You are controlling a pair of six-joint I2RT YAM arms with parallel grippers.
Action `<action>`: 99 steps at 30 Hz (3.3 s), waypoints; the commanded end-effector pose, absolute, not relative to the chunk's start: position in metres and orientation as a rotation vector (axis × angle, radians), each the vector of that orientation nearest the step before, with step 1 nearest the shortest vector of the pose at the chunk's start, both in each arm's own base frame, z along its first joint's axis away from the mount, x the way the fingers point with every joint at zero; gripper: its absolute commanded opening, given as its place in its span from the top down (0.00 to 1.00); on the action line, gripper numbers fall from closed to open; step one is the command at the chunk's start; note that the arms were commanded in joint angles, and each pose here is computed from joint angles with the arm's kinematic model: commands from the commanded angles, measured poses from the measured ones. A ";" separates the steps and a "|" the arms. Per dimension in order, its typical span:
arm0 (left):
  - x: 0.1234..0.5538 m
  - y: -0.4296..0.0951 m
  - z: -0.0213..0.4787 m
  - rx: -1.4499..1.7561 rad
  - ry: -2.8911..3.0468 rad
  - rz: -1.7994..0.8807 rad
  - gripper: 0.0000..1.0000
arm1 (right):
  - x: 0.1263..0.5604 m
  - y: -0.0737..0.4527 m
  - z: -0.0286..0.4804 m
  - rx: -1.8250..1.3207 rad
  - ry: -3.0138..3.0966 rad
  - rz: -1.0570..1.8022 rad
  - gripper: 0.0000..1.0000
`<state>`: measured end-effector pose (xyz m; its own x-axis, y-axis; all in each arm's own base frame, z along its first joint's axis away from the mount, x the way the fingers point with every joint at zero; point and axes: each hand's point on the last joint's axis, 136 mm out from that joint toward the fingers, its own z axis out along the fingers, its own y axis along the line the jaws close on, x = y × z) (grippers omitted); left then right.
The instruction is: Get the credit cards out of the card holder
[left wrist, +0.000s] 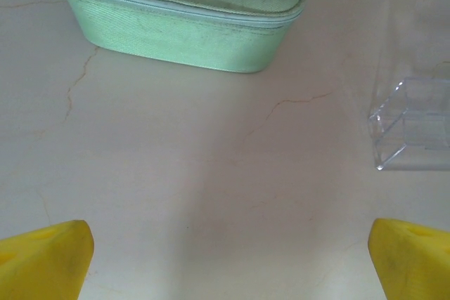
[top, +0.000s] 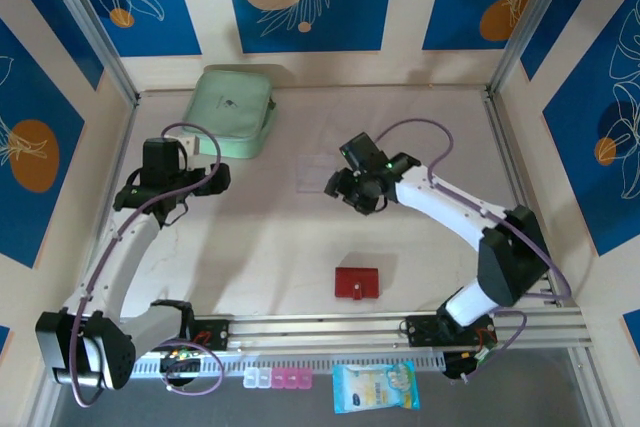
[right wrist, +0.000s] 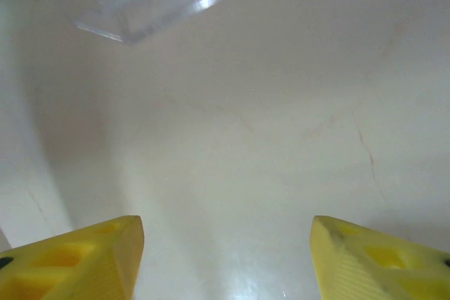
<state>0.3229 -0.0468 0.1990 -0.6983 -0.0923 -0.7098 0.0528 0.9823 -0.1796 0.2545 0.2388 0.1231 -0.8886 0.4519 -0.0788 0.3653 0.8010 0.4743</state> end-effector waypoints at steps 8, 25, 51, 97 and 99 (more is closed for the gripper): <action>0.325 -0.056 0.193 -0.038 2.340 -0.335 0.00 | 0.179 0.230 0.116 0.947 2.783 0.794 0.20; 0.326 -0.056 0.191 -0.036 2.349 -0.333 0.00 | 0.114 0.210 0.083 1.538 2.811 0.703 0.04; 0.323 -0.051 0.199 -0.027 2.325 -0.292 0.00 | 0.107 0.208 0.042 2.174 2.538 0.610 0.01; 0.323 -0.049 0.200 -0.027 2.322 -0.275 0.00 | 0.145 0.217 0.018 1.985 2.877 0.215 0.18; 0.323 -0.049 0.200 -0.028 2.320 -0.272 0.00 | 0.147 0.215 0.019 1.970 2.869 0.209 0.22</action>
<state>0.3243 -0.0550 0.1962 -0.7074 -0.1081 -0.6985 0.0725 0.9719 -0.2238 0.1545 0.2227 0.0175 -0.3213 0.8739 0.3647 0.9313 0.3615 -0.0458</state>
